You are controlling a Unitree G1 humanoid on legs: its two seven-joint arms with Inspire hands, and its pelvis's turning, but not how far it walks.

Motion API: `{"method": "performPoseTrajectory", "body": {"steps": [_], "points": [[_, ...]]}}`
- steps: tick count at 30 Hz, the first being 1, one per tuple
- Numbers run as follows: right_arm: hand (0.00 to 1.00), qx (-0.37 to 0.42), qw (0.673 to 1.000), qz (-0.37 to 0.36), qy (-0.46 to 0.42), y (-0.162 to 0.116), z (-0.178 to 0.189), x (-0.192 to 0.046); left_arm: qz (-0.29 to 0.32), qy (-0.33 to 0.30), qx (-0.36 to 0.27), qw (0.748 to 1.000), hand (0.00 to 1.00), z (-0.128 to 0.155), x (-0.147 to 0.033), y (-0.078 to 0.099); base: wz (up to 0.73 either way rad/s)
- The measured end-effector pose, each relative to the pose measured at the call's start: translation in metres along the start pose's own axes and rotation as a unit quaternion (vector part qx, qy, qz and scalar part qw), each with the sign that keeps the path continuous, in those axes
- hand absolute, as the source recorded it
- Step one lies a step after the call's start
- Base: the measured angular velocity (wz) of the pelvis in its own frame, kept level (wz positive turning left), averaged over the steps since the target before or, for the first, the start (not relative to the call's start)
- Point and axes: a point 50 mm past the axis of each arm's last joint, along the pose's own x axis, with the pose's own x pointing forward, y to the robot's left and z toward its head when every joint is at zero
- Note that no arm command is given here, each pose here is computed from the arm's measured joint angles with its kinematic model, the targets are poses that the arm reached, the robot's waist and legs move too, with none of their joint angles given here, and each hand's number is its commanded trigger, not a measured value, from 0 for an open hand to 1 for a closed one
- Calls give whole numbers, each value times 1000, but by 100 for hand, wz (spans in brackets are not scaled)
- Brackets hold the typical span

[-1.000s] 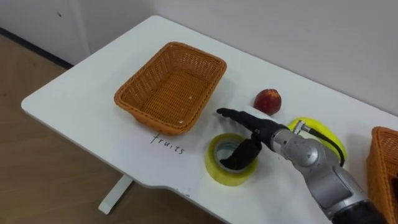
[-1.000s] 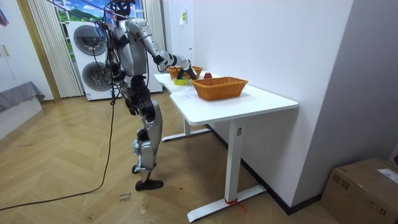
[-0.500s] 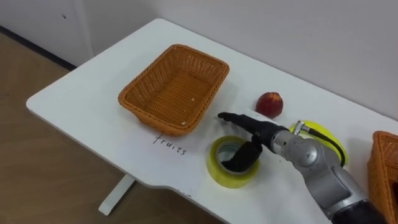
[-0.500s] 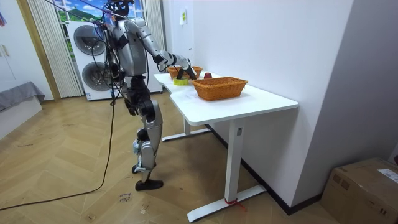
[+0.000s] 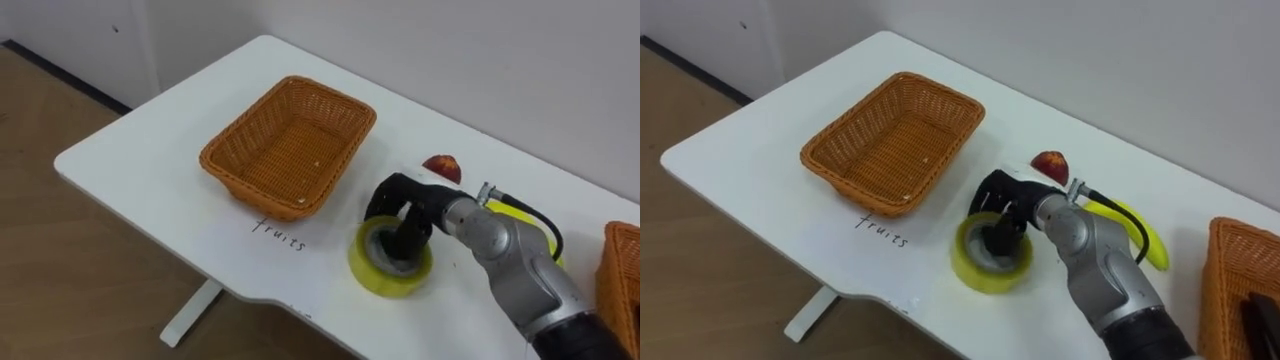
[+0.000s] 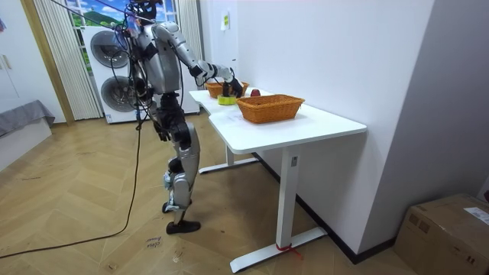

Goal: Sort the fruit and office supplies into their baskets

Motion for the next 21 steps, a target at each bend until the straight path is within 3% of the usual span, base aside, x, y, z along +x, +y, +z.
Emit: {"method": "performPoseTrajectory", "body": {"steps": [14, 21], "points": [[100, 9, 1000, 3, -13, 0, 3, -2, 24, -12, -1, 1000, 0, 9, 1, 6, 0], [100, -5, 999, -4, -41, -1, 7, -20, 29, -19, -4, 999, 0, 8, 2, 5, -14]]}}
